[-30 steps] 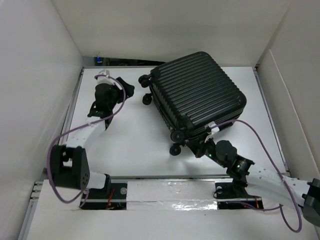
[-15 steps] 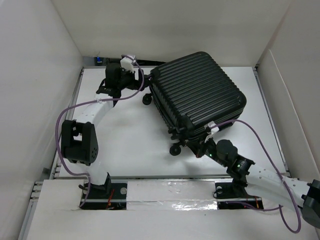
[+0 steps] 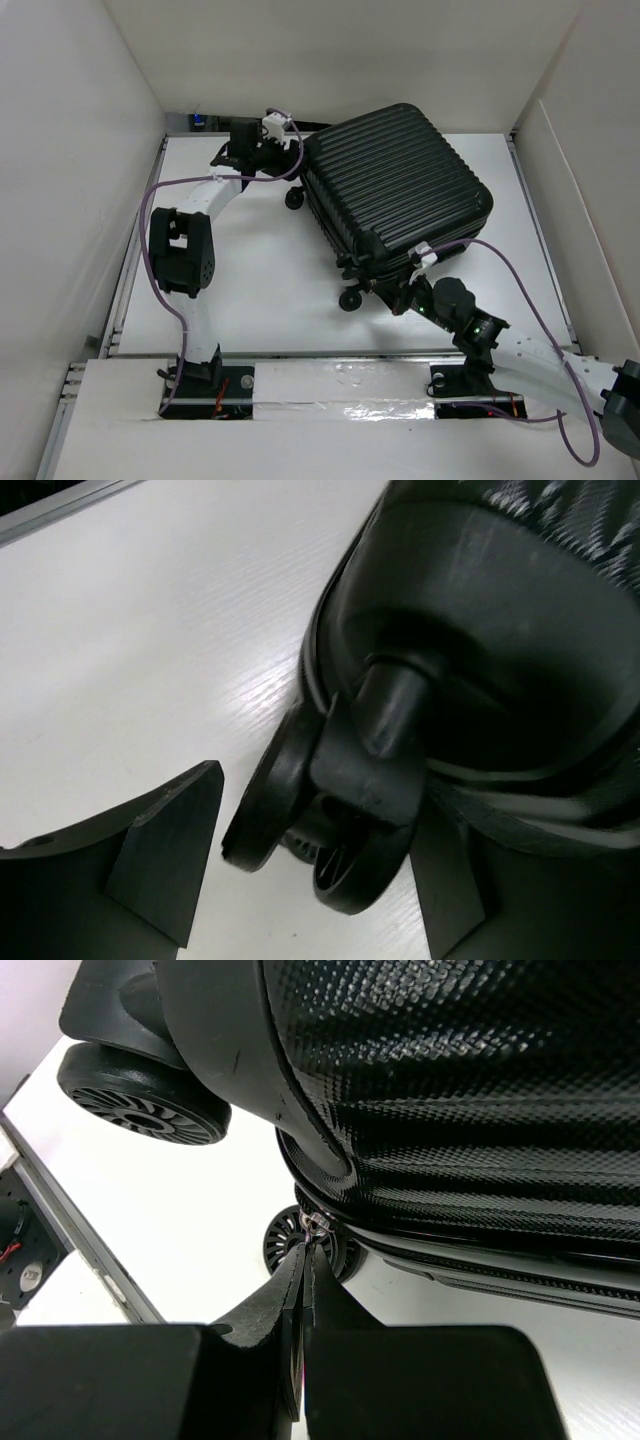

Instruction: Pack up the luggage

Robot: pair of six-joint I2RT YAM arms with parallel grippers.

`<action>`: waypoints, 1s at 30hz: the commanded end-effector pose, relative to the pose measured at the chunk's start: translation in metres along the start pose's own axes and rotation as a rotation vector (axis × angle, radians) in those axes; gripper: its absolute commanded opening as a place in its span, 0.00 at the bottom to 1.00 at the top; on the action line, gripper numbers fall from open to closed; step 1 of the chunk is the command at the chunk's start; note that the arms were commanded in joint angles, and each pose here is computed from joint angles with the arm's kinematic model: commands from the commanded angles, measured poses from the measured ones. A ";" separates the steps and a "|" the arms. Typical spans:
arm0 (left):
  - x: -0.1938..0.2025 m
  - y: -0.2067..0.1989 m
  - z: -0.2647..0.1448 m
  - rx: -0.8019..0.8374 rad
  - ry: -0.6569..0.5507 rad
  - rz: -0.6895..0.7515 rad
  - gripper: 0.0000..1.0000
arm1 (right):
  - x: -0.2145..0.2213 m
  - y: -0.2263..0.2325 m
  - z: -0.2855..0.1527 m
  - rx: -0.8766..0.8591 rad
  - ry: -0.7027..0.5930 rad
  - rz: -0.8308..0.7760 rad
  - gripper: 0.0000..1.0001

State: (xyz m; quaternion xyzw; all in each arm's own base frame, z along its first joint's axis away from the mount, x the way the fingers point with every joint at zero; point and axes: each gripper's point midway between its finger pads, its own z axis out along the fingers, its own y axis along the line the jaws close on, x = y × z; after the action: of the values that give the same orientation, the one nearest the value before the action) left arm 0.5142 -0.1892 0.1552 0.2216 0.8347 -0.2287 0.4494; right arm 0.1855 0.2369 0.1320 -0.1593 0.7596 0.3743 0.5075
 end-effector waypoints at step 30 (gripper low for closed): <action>0.082 -0.157 -0.117 -0.072 -0.350 -0.329 0.00 | -0.125 -0.069 0.013 0.065 -0.161 -0.079 0.00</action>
State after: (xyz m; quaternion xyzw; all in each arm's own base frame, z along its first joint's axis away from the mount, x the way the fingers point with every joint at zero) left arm 0.3260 -0.2254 0.1511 0.0641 0.8052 -0.2768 0.5206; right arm 0.2654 0.1842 0.1369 -0.1289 0.8025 0.3351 0.4765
